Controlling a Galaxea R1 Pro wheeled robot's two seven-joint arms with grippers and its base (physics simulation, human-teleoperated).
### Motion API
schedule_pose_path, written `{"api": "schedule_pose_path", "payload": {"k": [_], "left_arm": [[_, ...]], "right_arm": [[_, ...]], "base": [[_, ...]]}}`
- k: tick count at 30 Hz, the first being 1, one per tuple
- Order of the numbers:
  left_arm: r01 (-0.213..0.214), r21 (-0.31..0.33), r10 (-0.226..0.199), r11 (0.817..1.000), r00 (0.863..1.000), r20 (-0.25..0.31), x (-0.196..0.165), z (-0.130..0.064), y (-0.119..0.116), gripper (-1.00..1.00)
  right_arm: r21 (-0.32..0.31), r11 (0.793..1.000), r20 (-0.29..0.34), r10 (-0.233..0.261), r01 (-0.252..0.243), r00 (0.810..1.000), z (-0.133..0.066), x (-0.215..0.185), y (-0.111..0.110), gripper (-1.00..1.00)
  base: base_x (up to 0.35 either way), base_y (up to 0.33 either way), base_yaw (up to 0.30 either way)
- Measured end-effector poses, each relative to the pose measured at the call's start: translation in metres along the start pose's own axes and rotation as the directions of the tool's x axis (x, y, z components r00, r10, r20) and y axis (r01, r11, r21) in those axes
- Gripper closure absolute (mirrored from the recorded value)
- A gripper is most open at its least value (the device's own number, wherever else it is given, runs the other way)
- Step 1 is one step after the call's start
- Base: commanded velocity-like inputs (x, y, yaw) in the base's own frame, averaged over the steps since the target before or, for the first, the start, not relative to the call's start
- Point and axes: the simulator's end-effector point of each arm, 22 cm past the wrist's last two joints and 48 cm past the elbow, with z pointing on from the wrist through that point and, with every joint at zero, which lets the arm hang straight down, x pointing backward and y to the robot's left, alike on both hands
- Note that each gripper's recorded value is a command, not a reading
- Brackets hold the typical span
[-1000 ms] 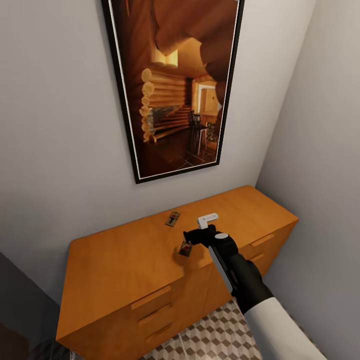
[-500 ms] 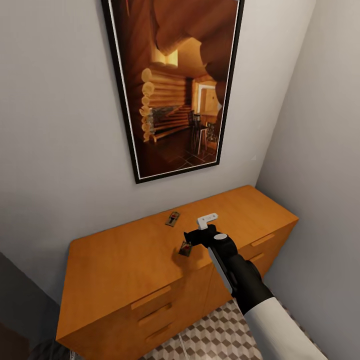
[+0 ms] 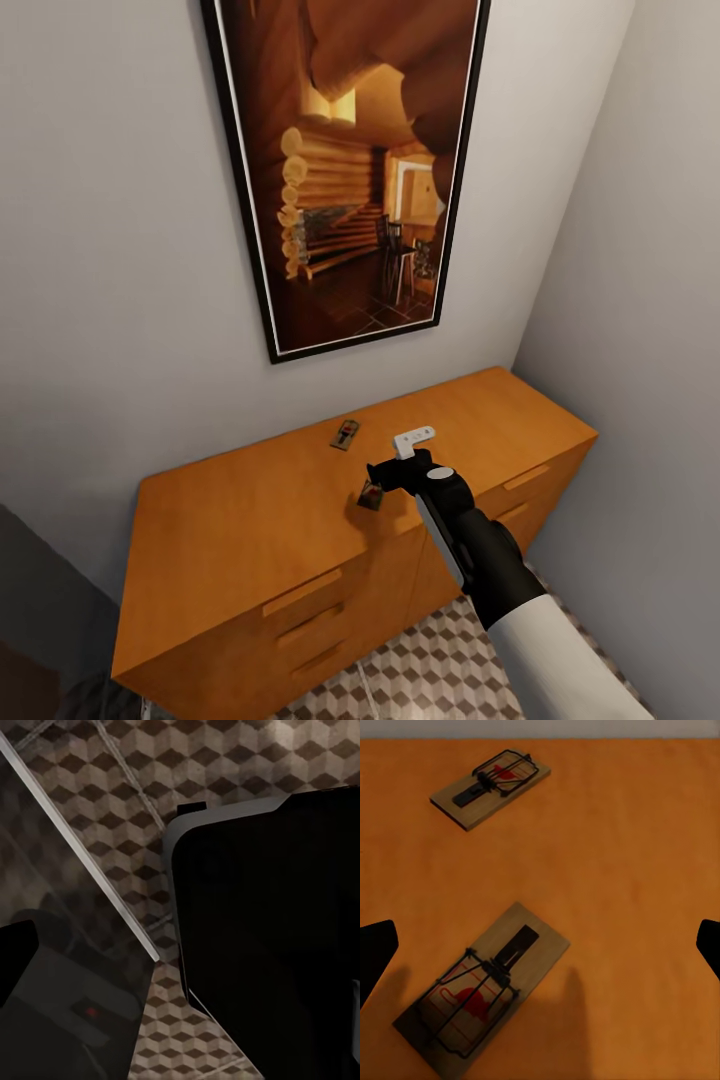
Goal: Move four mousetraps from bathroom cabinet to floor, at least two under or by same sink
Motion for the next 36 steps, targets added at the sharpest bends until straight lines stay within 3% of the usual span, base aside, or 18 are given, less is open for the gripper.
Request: {"api": "schedule_pose_path", "payload": {"k": [36], "left_arm": [[-0.002,0.006,0.002,1.000,0.999,-0.043,0.017,0.001,-0.002,-1.00]], "right_arm": [[-0.010,1.000,-0.050,0.009,-0.009,0.999,0.017,0.028,0.001,-1.00]], "base": [[0.000,0.000,0.000]]}}
